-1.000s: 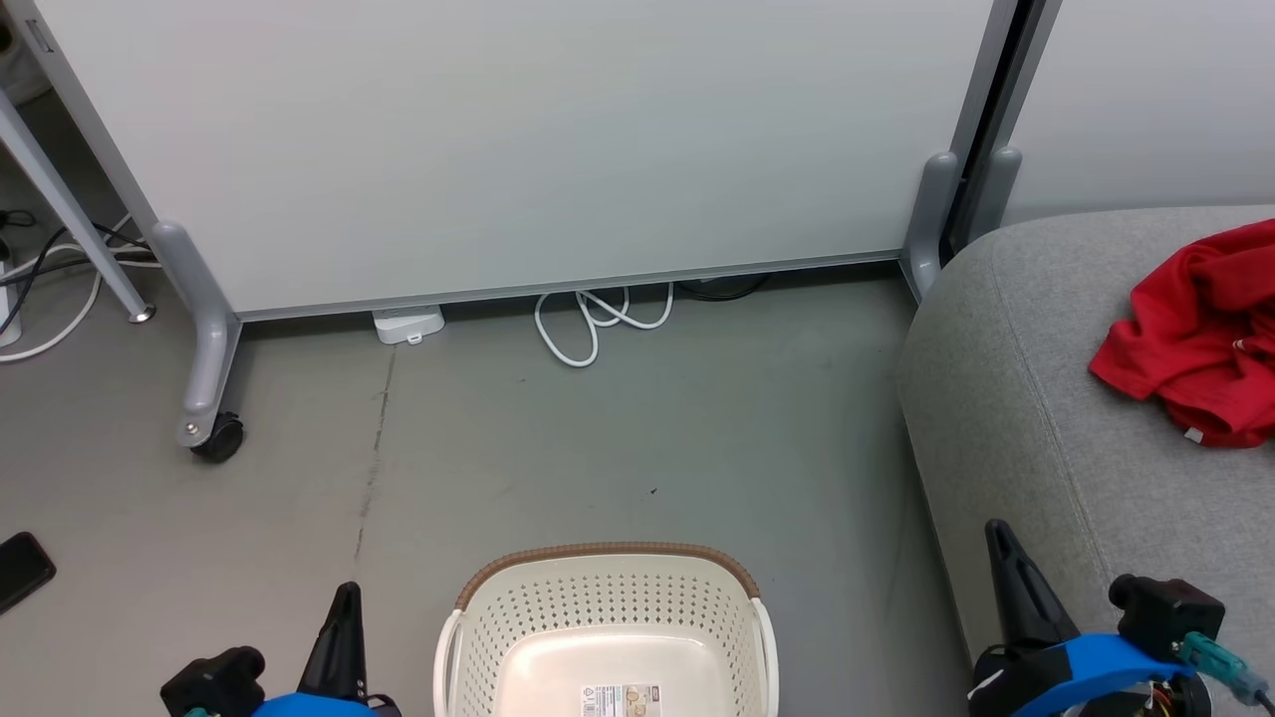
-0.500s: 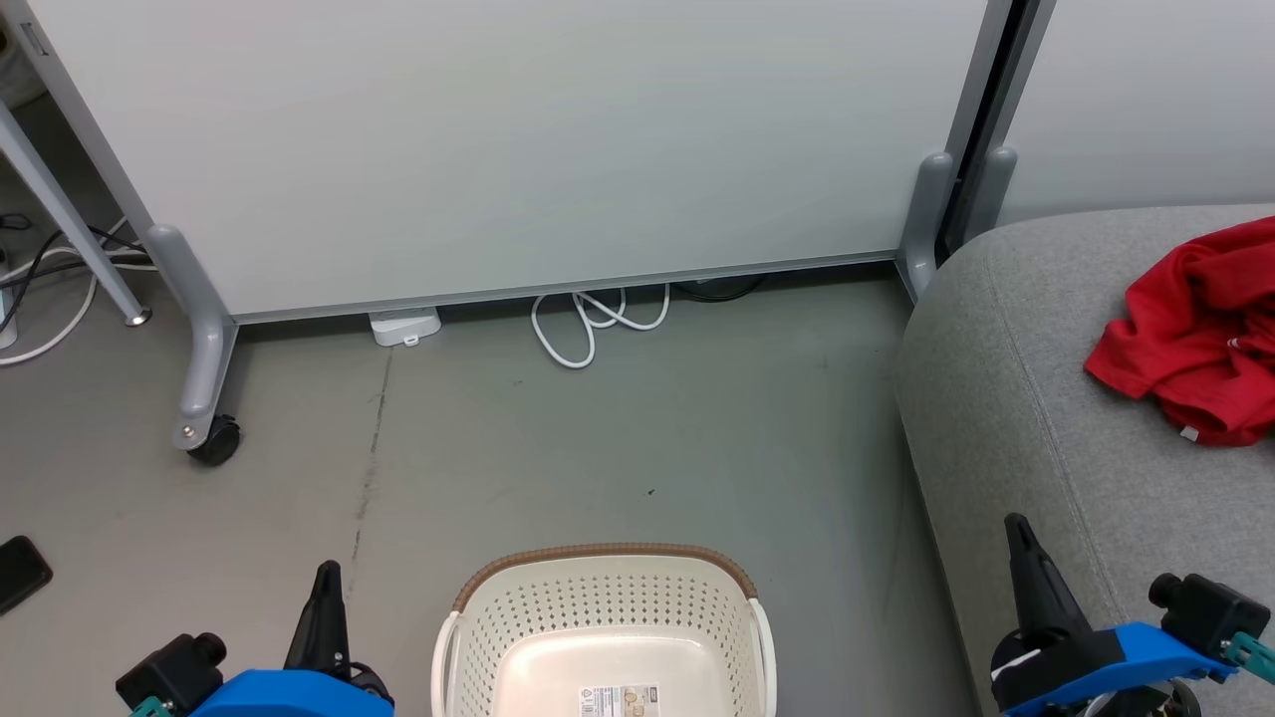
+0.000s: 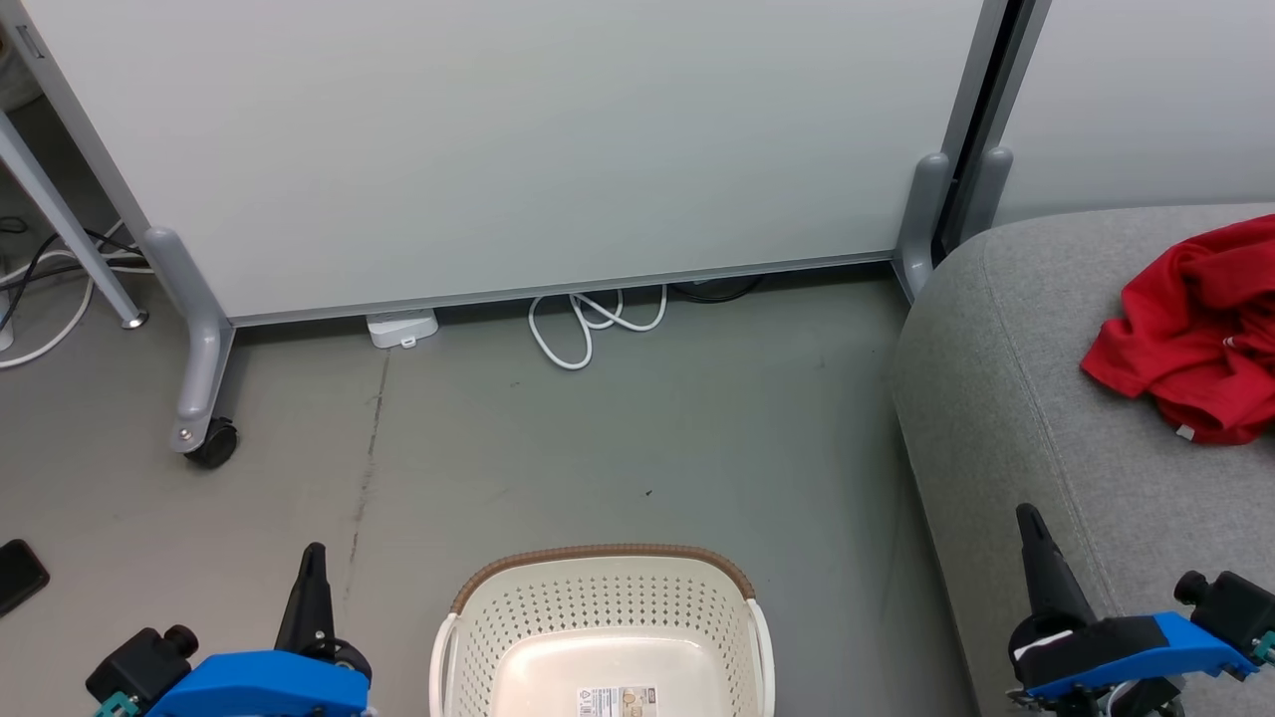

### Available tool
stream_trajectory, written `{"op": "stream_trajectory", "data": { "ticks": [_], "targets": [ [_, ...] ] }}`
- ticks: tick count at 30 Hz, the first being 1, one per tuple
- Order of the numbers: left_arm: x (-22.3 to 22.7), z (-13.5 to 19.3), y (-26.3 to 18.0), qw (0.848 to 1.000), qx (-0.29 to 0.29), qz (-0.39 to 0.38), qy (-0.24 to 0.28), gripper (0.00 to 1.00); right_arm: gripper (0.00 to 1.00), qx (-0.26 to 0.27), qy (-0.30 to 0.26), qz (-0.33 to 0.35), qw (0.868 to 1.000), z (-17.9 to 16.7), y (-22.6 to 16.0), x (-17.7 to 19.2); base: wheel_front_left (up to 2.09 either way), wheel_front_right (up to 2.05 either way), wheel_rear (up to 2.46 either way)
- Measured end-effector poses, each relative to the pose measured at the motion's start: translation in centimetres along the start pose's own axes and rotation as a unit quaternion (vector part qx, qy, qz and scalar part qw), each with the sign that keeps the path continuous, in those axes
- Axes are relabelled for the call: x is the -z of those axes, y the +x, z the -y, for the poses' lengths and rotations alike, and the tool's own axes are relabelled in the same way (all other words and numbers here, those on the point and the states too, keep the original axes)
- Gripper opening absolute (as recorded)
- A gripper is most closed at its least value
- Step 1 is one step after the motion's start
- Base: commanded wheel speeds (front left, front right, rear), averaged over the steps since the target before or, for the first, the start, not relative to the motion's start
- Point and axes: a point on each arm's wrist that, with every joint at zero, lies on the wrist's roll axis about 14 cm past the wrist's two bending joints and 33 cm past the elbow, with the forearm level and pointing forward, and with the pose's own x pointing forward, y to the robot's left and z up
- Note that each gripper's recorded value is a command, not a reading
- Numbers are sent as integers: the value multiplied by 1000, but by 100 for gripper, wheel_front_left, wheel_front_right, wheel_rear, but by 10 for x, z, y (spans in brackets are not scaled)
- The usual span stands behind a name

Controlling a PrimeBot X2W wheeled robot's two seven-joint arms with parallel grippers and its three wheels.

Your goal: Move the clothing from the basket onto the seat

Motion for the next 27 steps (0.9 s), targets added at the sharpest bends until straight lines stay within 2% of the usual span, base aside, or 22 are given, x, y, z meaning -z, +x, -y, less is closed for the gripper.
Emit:
{"op": "stream_trajectory", "data": {
  "ticks": [14, 27],
  "targets": [
    [-9, 7, 4, 997, 7, 8, -80, 0, 0, 1, 86, 6, 996, -1, 1, -7, 0, 0, 0],
    [-19, 16, 9, 989, 22, 15, -149, 0, 0, -6, 162, 11, 987, -3, 2, -14, 0, 0, 0]
  ]
}}
